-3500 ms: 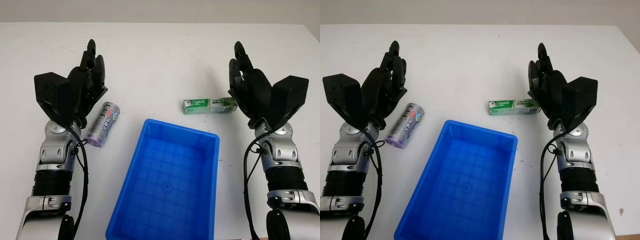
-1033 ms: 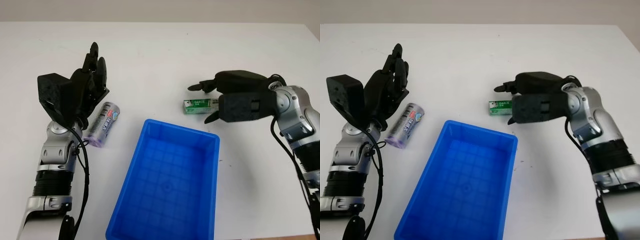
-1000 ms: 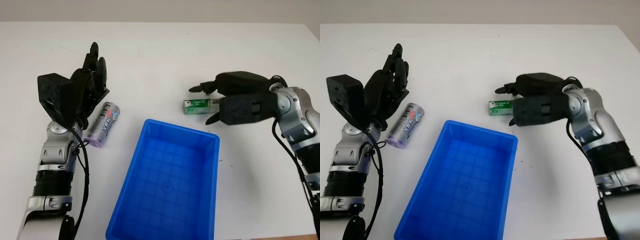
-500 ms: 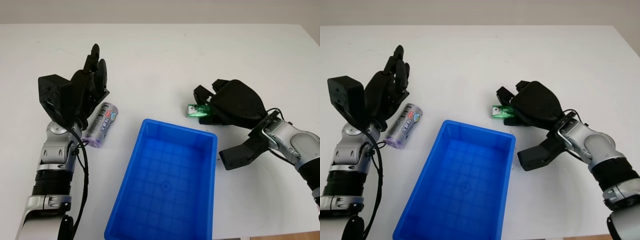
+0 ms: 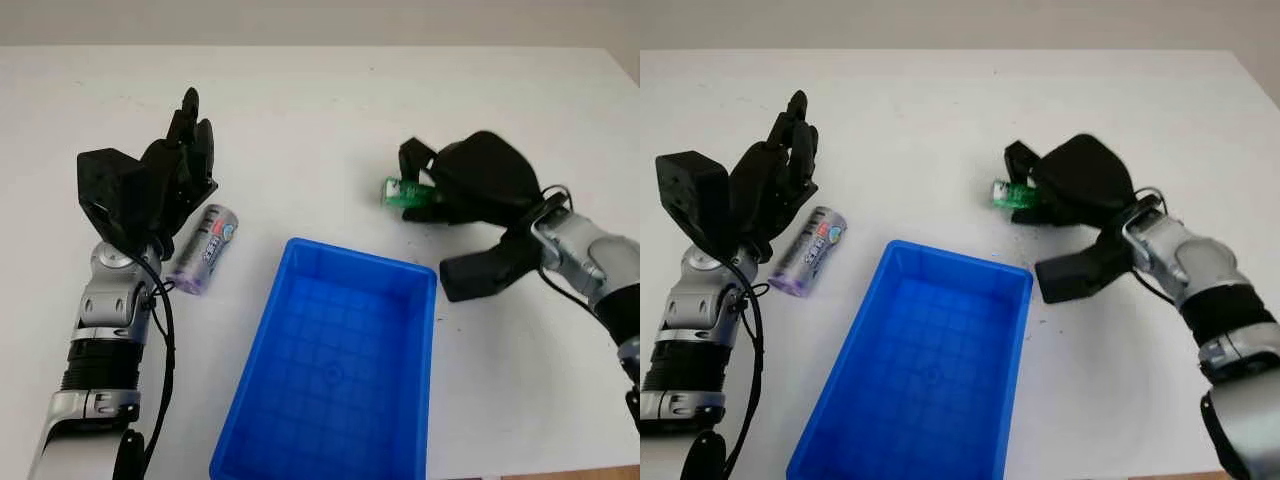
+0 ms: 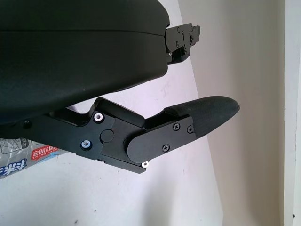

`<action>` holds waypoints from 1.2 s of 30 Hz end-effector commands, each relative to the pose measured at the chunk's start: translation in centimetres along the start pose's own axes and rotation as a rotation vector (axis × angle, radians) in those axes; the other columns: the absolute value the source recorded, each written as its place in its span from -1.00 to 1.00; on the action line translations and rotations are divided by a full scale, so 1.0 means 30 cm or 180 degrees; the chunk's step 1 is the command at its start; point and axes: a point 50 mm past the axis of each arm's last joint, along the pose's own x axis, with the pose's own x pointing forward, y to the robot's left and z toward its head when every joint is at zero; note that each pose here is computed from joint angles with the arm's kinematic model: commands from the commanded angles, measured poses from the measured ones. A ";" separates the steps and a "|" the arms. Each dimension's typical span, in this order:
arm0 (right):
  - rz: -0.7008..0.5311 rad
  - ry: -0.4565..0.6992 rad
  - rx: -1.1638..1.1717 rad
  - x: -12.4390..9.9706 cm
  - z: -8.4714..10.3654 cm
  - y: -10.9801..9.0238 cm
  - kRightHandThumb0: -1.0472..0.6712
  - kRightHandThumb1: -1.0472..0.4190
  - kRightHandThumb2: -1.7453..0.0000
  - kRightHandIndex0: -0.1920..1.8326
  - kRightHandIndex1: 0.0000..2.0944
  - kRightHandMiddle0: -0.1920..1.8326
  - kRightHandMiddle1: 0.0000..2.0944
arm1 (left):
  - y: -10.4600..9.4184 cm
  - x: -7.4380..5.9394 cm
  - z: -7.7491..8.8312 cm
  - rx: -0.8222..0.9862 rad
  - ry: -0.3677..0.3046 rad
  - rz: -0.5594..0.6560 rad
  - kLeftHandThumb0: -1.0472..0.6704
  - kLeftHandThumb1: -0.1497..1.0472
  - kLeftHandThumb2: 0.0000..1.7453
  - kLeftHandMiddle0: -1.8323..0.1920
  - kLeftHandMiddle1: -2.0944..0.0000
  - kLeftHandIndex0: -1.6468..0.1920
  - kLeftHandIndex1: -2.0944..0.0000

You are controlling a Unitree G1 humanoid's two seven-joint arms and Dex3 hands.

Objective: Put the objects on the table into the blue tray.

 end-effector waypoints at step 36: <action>0.1199 -0.1191 0.3309 -0.053 0.322 -0.342 -0.30 -1.00 0.84 0.19 1.00 -0.13 1.00 | -0.018 0.003 0.008 -0.0032 -0.0013 0.0025 -0.65 1.00 -0.09 1.00 1.00 1.00 1.00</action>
